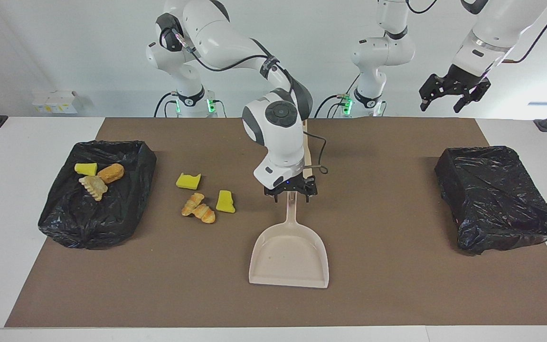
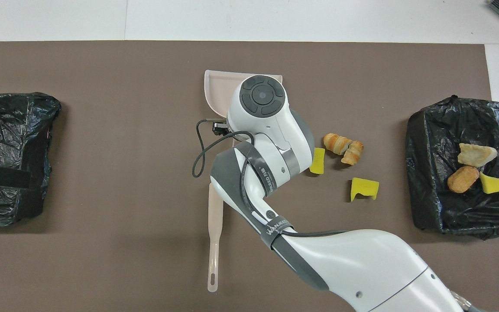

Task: Sweep and dump trash in bin
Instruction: 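Carry the dustpan to the mat center with the right gripper and release it, then reach the right gripper to the beige brush handle and grasp it, then carry the brush with the right gripper beside the bread pieces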

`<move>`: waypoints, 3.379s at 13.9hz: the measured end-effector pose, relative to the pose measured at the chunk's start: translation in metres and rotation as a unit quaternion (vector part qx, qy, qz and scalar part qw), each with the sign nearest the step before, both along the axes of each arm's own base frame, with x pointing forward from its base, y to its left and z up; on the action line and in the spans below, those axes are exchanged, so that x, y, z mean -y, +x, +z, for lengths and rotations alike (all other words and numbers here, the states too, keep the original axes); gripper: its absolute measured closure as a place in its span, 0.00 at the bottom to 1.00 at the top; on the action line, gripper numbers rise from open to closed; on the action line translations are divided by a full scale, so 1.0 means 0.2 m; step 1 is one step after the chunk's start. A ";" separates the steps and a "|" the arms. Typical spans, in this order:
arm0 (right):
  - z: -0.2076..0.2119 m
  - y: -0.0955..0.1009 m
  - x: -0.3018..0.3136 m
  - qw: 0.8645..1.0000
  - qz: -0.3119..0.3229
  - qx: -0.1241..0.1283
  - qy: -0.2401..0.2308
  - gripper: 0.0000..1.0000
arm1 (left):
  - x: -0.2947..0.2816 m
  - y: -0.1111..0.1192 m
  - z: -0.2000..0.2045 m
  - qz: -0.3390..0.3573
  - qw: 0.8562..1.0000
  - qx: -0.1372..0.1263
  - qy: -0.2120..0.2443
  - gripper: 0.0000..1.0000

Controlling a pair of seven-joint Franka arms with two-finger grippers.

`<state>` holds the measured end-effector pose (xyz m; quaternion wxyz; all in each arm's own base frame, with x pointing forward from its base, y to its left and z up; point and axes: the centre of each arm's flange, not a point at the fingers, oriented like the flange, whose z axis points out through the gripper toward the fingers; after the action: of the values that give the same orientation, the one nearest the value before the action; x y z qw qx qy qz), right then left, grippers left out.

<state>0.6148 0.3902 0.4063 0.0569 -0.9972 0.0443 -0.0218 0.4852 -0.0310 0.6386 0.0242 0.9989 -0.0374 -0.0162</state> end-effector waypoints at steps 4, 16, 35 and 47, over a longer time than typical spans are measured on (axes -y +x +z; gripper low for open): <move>0.04 -0.25 0.04 0.999 0.003 -0.044 0.007 0.00 | 0.00 0.00 0.00 0.000 1.000 0.000 0.000 0.00; -0.14 -1.21 -0.34 0.997 0.019 -0.072 0.016 0.00 | 0.00 0.00 0.00 0.000 1.000 0.000 0.000 0.00; -0.34 -1.36 -0.34 0.996 0.018 -0.088 -0.002 0.74 | 0.00 0.00 0.00 0.000 1.000 0.000 0.000 0.00; 0.10 -1.24 0.39 0.965 -0.034 -0.201 -0.164 0.74 | 0.00 0.00 0.00 0.000 1.000 0.000 0.000 0.00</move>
<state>0.3673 0.3115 0.4264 -0.1184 -0.9746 0.0847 0.1702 0.4852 -0.0310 0.6386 0.0242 0.9989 -0.0374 -0.0162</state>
